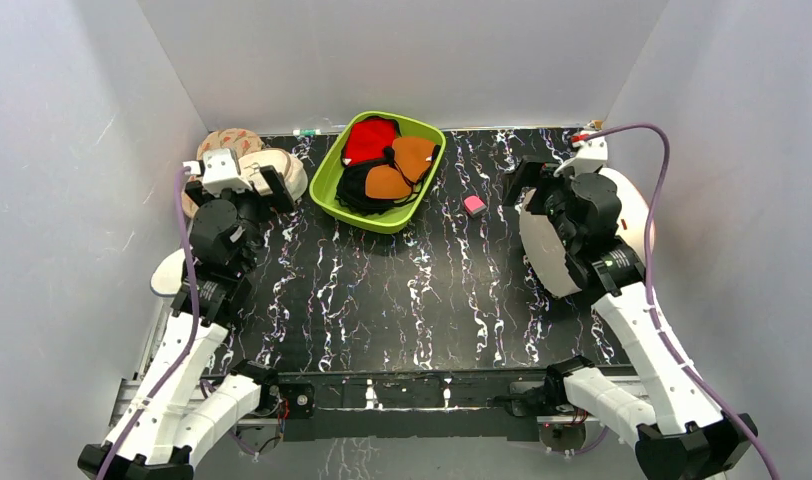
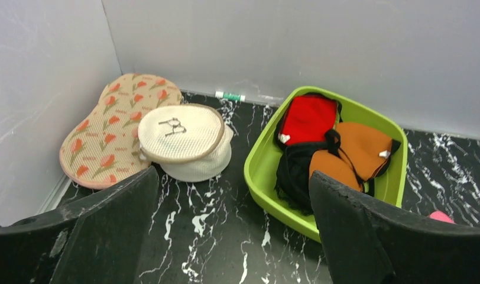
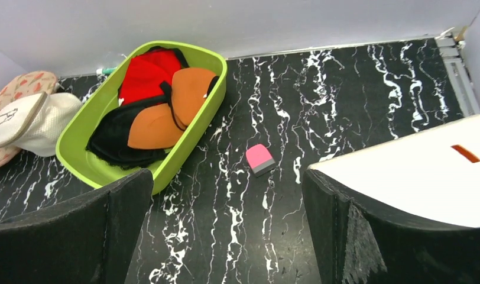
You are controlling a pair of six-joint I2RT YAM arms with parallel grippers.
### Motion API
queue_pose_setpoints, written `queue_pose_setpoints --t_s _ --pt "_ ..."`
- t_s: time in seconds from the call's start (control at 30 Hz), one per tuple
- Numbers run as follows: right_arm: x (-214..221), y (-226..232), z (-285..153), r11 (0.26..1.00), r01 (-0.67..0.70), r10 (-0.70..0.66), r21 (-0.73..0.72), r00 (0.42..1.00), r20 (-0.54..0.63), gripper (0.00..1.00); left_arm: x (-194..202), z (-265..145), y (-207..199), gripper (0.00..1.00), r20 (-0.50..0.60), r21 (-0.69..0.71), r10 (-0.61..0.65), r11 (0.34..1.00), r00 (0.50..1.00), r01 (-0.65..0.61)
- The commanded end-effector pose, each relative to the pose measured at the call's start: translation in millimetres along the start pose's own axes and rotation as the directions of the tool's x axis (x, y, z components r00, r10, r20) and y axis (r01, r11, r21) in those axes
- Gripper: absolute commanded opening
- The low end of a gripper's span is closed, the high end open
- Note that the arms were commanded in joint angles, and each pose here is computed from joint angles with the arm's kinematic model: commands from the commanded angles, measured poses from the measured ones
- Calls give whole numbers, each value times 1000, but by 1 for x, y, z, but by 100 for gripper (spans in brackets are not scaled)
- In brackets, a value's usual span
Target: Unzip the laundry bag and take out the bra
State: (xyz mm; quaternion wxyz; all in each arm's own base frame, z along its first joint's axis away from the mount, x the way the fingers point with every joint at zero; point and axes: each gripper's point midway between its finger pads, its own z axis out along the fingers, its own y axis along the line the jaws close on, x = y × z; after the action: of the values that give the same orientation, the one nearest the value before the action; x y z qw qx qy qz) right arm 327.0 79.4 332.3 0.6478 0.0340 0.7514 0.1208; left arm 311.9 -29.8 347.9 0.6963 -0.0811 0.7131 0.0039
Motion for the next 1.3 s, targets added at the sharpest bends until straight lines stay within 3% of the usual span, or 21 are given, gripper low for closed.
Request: queue_pose_setpoints --t_s 0.0,0.4,0.67,0.77,0.97,1.13,1.27 --pt "-23 12 -2 1000 -29 30 -4 999 33 98 3 -2 6 98 41 -11 -43 999 998 43" --pt "-14 27 -10 999 -31 30 -44 1000 -9 98 49 12 3 98 -51 -4 -44 999 998 44" --pt "12 48 -13 986 -77 61 -148 992 -108 98 86 38 0 98 -212 -45 7 999 977 -17" --pt "25 58 -10 977 -91 59 -193 984 -166 98 101 46 13 98 -266 -128 37 989 963 -73" --pt "42 73 -4 960 -115 52 -256 969 -242 98 117 51 68 98 -382 -424 109 862 918 -279" --pt "58 82 -1 945 -134 42 -299 955 -295 98 123 54 111 98 -432 -545 92 766 897 -341" --pt "68 91 2 928 -166 47 -333 940 -339 98 132 48 157 98 -512 -638 85 628 855 -444"
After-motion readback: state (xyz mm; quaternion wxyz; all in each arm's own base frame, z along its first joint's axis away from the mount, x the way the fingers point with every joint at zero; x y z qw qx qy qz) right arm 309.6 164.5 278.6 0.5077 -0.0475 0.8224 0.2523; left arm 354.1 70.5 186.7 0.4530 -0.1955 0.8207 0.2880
